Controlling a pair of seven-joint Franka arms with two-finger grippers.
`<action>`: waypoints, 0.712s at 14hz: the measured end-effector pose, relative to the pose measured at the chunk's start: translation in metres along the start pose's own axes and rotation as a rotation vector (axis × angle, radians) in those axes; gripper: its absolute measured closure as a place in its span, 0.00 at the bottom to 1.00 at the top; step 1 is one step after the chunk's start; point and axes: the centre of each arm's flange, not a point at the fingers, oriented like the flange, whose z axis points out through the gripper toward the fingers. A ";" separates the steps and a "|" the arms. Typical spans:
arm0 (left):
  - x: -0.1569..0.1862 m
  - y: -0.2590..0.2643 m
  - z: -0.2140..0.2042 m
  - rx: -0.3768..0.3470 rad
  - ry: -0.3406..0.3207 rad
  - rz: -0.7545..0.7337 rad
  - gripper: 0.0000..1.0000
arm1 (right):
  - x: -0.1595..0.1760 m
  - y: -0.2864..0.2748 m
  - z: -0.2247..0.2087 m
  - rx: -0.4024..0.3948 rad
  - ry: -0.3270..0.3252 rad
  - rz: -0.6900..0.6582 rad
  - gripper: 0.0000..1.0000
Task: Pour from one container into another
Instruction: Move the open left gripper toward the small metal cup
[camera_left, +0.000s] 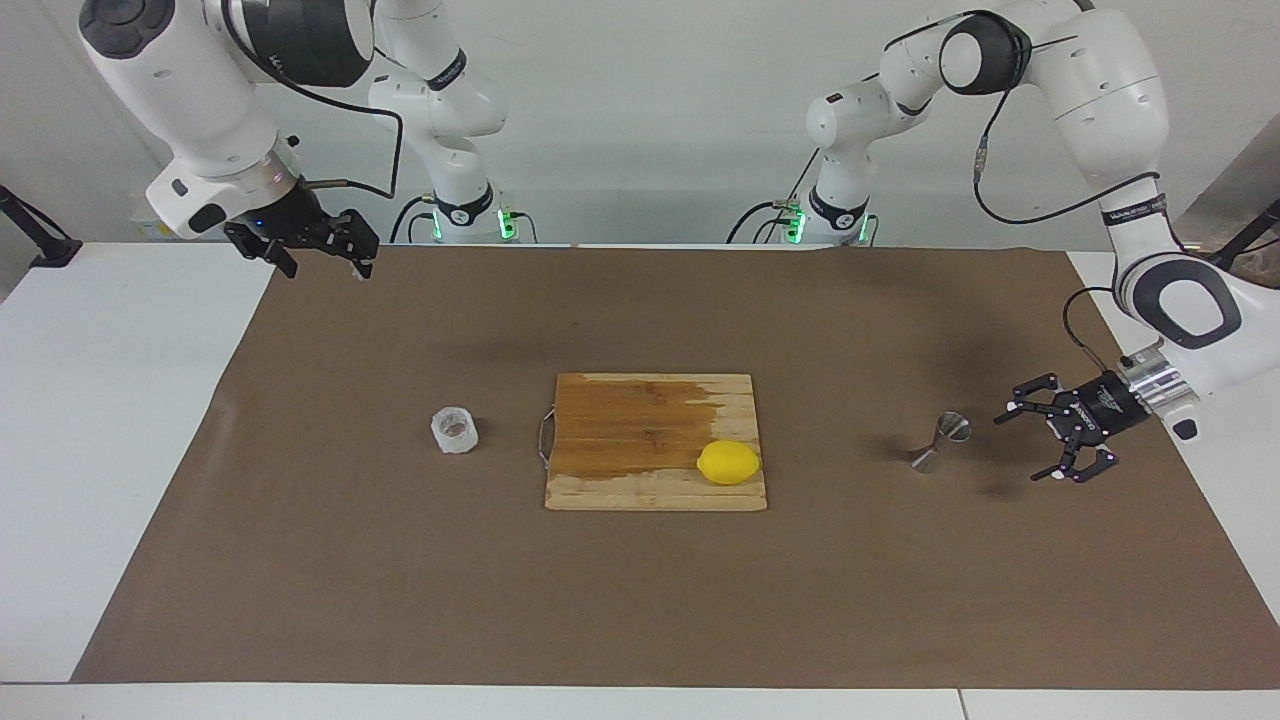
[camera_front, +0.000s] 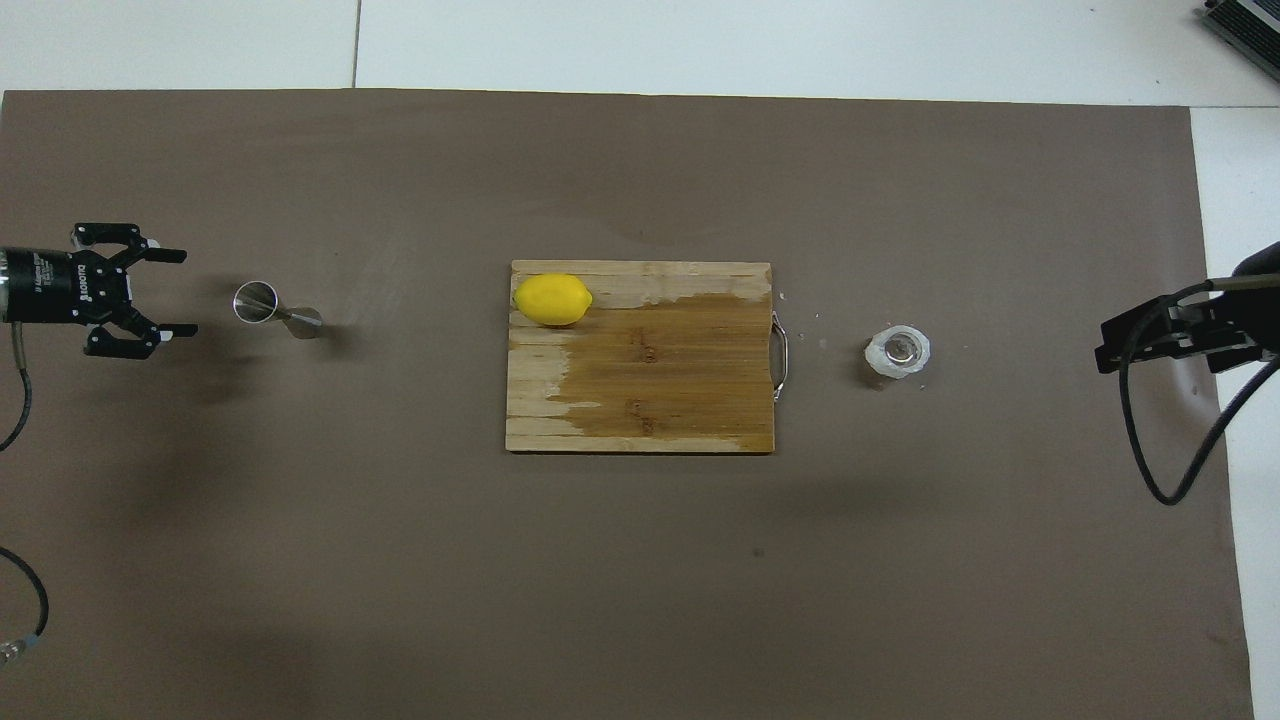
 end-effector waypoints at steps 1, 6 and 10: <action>-0.001 -0.004 0.002 0.005 0.000 0.002 0.00 | 0.000 0.000 0.000 0.000 0.000 0.000 0.00; -0.001 -0.022 0.014 0.016 -0.044 -0.011 0.00 | 0.000 0.000 0.000 0.000 0.000 0.000 0.00; -0.003 -0.034 0.035 -0.026 -0.087 -0.041 0.00 | 0.000 0.000 0.000 0.000 0.000 0.000 0.00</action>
